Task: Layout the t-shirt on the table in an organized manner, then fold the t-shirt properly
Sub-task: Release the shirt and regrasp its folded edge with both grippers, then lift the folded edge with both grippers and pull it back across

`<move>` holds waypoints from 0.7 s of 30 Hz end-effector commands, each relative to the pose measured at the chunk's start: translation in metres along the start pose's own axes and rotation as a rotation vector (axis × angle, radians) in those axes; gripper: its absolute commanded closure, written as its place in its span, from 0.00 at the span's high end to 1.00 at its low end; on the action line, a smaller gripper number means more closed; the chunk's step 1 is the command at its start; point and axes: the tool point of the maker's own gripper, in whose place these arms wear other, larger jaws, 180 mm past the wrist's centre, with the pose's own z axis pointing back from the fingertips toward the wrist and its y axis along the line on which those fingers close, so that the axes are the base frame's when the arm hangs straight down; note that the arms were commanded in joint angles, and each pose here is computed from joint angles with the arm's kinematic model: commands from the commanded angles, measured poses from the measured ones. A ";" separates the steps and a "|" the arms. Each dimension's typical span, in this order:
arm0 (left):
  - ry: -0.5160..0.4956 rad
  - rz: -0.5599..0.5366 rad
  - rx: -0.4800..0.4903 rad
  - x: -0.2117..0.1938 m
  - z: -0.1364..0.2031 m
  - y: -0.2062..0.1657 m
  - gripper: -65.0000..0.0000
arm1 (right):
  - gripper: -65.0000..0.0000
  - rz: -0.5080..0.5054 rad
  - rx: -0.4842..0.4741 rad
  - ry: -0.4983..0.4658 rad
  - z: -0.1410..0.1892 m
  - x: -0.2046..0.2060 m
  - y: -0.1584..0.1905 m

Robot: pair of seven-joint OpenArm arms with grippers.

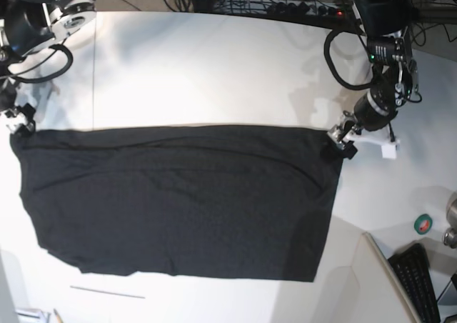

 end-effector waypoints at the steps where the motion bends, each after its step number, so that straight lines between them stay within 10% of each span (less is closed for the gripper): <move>1: -0.003 -0.009 -0.001 0.008 -0.003 -0.003 0.91 | 0.46 0.004 0.005 -0.053 0.002 0.021 -0.004; 4: 0.003 -0.005 -0.004 0.007 -0.007 -0.006 0.81 | 0.48 -0.088 -0.035 -0.070 -0.007 0.024 -0.014; 14: 0.038 -0.094 0.061 0.003 -0.007 0.005 0.00 | 0.48 -0.260 -0.032 -0.128 -0.035 0.023 -0.018; 21: 0.042 -0.100 0.063 0.002 -0.008 0.005 0.00 | 0.47 -0.304 -0.092 -0.212 -0.037 0.031 -0.031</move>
